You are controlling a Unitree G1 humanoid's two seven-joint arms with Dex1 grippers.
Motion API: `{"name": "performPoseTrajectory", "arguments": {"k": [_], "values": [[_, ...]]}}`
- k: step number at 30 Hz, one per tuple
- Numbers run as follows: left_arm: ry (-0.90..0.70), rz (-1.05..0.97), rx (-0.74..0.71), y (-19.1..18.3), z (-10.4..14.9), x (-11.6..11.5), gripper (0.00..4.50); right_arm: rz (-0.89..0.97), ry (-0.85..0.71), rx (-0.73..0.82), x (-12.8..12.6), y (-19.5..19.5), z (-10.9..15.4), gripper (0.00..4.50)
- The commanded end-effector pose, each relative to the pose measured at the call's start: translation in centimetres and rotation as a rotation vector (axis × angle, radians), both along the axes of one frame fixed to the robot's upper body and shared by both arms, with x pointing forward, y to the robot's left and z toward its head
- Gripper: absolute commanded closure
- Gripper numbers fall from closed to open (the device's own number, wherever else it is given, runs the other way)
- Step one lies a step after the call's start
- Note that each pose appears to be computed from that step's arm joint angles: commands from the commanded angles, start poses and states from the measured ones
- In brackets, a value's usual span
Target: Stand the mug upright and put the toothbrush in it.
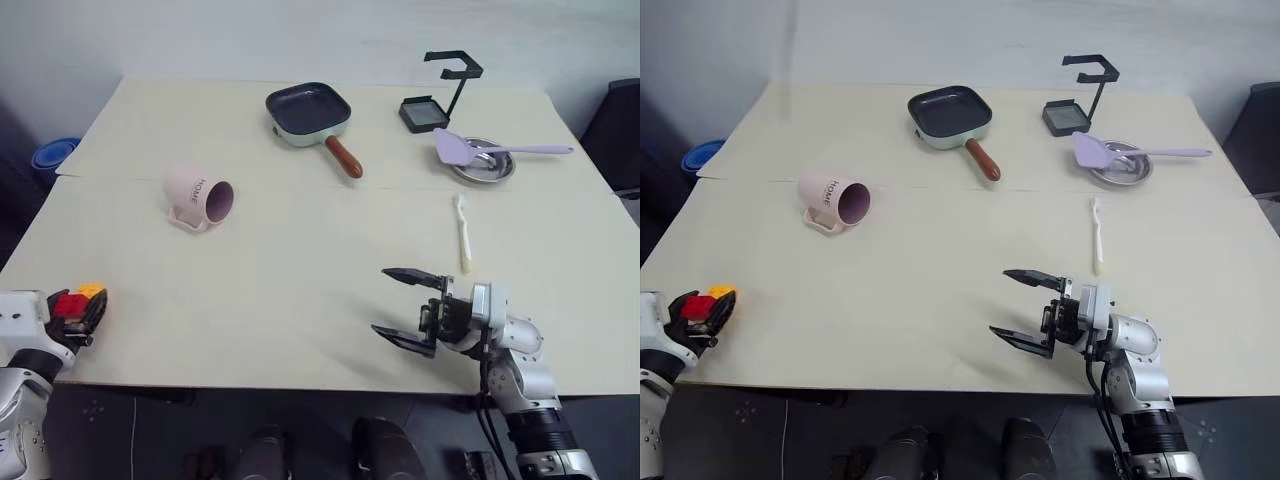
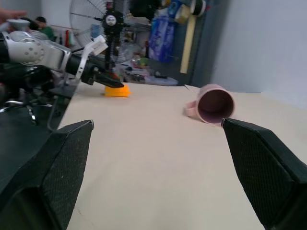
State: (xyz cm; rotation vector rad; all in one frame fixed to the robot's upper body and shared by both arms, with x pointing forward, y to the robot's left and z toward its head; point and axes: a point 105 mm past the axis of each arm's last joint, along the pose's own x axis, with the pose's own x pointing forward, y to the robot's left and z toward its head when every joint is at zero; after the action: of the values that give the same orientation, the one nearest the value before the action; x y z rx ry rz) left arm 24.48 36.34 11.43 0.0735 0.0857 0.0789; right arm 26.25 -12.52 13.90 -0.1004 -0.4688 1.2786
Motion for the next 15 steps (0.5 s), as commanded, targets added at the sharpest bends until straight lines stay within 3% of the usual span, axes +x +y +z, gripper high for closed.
{"name": "performPoseTrajectory", "arguments": {"k": [1, 3, 6, 9, 12, 15], "values": [[-0.051, -0.077, 0.087, -0.1, 2.9, -1.0, 0.36, -0.059, -0.012, 0.022, 0.2, -0.9, 0.9, 0.0], [-0.023, -0.169, 0.132, -0.3, 4.0, -2.3, 0.04, -0.086, -0.001, 0.015, 0.1, -1.5, 0.9, 0.0], [0.068, -0.21, 0.267, 1.8, 4.9, -4.1, 0.04, -0.15, 0.013, -0.015, 0.0, -3.3, 0.7, 0.0], [0.093, -0.281, 0.452, 2.8, 6.9, -4.2, 0.04, -0.166, 0.03, -0.06, -0.7, -4.6, 0.2, 0.0], [0.079, -0.511, 0.473, -0.7, 7.7, -3.3, 0.04, -0.182, 0.035, -0.08, -0.9, -5.4, 0.1, 0.0], [0.096, -0.719, 0.487, -4.0, 6.8, -3.0, 0.04, -0.193, 0.03, -0.095, -1.2, -6.0, 0.0, 0.0]]}}
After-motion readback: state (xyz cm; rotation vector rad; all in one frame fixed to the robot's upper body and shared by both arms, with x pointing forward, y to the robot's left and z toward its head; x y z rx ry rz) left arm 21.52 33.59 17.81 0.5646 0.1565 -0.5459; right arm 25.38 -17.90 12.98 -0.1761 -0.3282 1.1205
